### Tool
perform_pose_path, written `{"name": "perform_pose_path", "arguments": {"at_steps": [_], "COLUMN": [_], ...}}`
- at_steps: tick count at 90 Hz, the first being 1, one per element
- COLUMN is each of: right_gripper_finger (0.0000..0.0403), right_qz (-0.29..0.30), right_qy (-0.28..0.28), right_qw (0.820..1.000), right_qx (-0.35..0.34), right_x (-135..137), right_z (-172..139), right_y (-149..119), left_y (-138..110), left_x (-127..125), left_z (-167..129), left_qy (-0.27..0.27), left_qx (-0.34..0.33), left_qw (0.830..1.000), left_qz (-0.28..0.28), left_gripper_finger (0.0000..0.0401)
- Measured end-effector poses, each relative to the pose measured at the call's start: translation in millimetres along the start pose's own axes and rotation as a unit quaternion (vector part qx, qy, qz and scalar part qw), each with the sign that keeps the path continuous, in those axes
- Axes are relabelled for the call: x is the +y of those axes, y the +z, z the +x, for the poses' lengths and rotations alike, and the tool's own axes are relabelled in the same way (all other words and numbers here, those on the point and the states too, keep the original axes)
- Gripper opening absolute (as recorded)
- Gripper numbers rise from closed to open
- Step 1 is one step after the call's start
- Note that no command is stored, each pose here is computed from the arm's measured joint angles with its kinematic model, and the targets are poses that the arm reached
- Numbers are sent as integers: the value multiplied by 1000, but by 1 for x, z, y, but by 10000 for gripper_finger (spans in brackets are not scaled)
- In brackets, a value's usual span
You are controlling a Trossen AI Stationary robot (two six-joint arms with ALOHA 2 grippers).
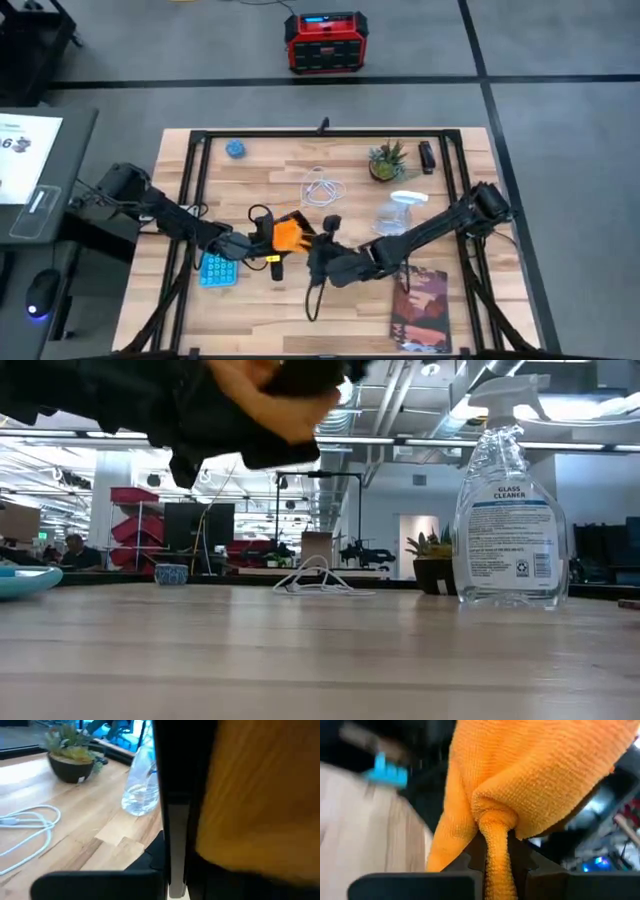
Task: Apply microfiber cloth
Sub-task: Wipe the black cellphone using microfiber cloth
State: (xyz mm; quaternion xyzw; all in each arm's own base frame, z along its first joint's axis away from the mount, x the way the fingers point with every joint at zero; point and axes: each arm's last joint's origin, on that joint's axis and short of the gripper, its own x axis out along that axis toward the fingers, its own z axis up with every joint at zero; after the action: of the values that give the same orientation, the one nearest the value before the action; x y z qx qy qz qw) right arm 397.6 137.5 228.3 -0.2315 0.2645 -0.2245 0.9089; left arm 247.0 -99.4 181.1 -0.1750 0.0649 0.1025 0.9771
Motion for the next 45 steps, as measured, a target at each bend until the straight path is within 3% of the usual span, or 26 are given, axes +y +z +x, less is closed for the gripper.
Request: {"name": "perform_pose_path", "arguments": {"at_steps": [12,23,34,45], "right_gripper_finger": [22,22,22,22], "right_qz": [13,10,25,45], "right_qy": [-33,-27,36,131], "right_qw": [998,996,991,974], "right_qx": [59,86,130,181], "right_x": [1,1,5,16], "right_z": [-10,-25,-30,-25], "right_y": [-17,-24,-33,-43], "left_y": [0,-1,-1,0], "left_x": [1,0,-1,-1], "left_z": [0,0,-1,-1], "left_qy": [9,-2,-9,-9], "left_qx": [-2,4,6,2], "left_qw": [1000,1000,1000,1000], "left_qz": [2,3,3,3], "left_gripper_finger": [13,13,13,13]}}
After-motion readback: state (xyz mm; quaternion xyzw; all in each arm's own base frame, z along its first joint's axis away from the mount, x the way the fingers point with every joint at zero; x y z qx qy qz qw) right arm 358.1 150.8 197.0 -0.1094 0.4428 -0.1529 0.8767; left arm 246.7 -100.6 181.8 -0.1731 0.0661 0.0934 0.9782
